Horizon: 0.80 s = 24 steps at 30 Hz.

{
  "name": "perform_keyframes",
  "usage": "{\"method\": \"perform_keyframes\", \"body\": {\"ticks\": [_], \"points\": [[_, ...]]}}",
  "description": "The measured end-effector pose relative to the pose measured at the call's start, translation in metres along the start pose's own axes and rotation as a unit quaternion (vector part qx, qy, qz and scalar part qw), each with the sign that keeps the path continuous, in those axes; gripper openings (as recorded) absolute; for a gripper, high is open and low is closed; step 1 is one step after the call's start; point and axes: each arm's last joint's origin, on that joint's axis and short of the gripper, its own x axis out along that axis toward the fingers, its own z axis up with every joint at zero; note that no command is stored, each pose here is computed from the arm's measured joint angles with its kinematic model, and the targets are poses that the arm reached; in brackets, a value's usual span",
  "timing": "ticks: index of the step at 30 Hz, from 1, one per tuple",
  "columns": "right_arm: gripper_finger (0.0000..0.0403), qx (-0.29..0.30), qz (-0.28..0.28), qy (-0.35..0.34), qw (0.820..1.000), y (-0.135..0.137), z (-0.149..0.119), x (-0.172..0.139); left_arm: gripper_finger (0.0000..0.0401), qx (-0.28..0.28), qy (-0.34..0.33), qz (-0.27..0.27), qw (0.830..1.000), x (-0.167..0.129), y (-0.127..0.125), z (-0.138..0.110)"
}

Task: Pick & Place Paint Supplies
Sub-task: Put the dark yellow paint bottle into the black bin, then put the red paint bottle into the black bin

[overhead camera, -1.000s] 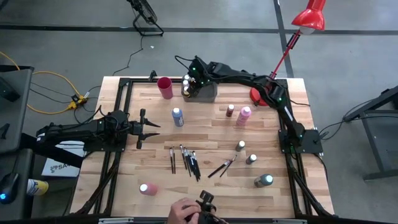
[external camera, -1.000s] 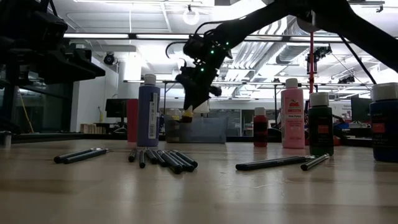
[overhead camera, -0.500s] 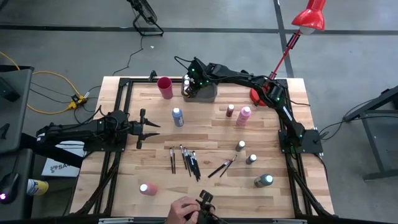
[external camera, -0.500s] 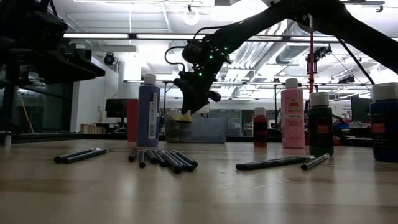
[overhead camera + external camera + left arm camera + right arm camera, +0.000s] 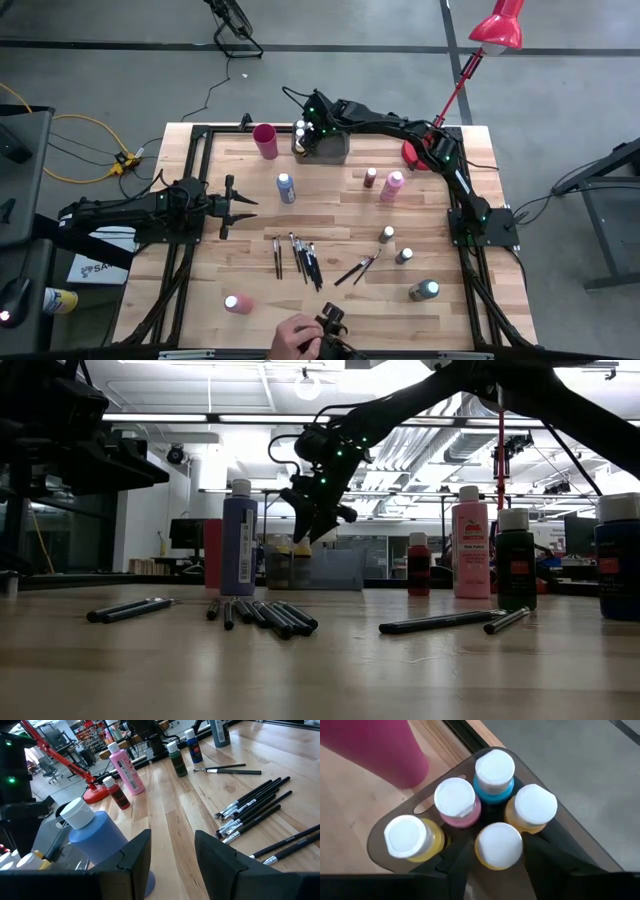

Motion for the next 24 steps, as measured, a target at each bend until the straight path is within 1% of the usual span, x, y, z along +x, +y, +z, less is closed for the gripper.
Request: {"method": "perform_keyframes", "body": {"ticks": [4,8,13,15,20,24], "points": [[0.0199,0.0,0.006,0.0,1.0,0.001,0.0,0.0,0.0147,0.0,0.001,0.001,1.0,0.0,0.0,0.0],[0.0216,0.0,0.015,-0.001,1.0,0.002,0.001,-0.004,0.0147,0.0,0.001,0.001,1.0,0.0,0.0,0.0],[0.0225,0.0,0.015,0.01,1.0,0.004,0.004,-0.03,0.0147,0.0,0.0,0.001,1.0,0.0,0.0,0.0],[0.0225,0.009,0.013,0.033,0.999,0.004,0.002,-0.042,0.0147,0.0,0.0,0.001,1.0,0.0,0.0,0.0],[0.0225,0.029,0.033,0.083,0.996,0.009,-0.004,-0.073,0.0147,0.0,0.0,0.0,1.0,0.0,0.0,0.0],[0.0225,0.023,0.05,0.122,0.991,0.019,-0.011,-0.094,0.0147,0.0,0.0,-0.001,1.0,0.0,0.0,0.0]]}}
